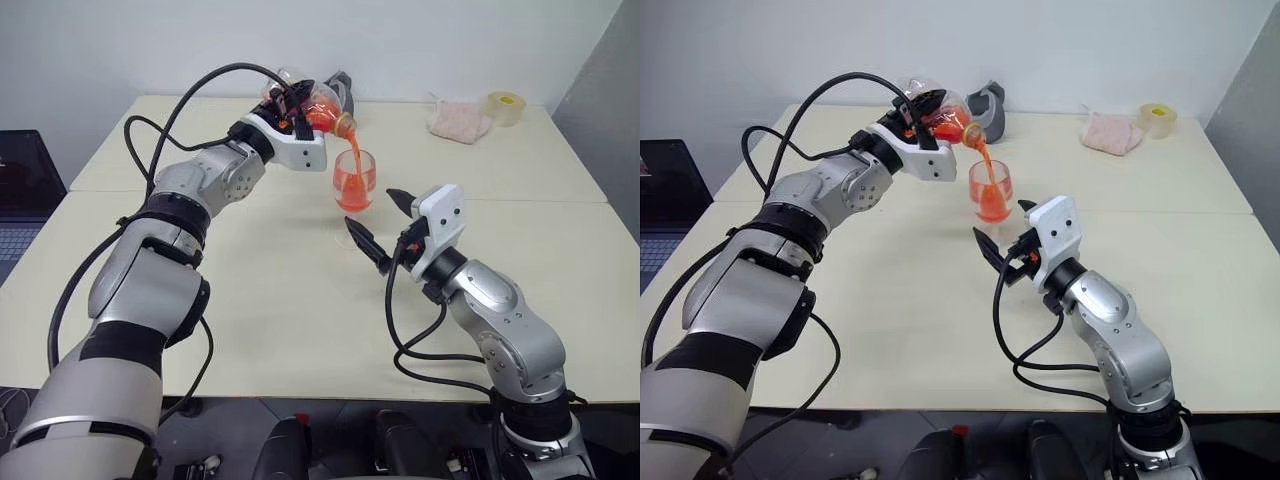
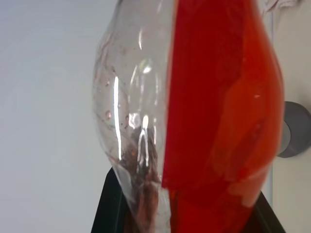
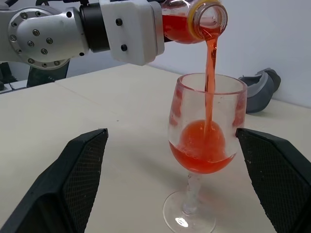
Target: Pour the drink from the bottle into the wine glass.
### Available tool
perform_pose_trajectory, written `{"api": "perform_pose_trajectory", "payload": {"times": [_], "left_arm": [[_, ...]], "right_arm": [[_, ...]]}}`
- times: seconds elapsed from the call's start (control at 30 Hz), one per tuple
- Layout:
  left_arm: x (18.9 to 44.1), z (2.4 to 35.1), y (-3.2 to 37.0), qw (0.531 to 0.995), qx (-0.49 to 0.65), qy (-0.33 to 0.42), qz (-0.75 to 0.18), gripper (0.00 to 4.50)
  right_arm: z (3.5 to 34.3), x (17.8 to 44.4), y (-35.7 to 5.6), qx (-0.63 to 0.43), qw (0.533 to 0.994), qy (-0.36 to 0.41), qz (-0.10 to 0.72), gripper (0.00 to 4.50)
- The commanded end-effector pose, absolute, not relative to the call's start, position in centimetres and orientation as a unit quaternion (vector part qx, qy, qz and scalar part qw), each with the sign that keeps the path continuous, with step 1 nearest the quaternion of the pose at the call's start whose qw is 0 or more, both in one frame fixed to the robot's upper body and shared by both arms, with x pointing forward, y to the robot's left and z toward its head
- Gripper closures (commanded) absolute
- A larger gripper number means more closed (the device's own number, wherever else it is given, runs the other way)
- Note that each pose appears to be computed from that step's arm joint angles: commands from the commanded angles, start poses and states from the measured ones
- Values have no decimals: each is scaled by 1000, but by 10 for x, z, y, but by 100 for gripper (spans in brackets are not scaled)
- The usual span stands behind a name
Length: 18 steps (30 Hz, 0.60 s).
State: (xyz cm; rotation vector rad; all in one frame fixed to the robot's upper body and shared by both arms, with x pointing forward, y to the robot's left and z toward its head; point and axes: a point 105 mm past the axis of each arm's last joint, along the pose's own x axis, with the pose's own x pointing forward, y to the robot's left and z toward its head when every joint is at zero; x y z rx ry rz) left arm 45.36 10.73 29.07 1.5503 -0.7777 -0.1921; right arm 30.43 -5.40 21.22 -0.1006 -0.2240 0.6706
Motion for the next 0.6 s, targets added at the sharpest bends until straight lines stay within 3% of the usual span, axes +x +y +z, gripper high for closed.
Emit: {"api": "perform_pose_trajectory", "payload": {"times": [0.03, 0.6], "left_arm": [[450, 315, 109, 637, 676, -366, -58, 360], [451, 317, 112, 636, 678, -364, -53, 360]], "right_arm": [[223, 299, -53, -52, 932, -138, 332, 0], [224, 299, -53, -51, 931, -138, 333, 0]]}}
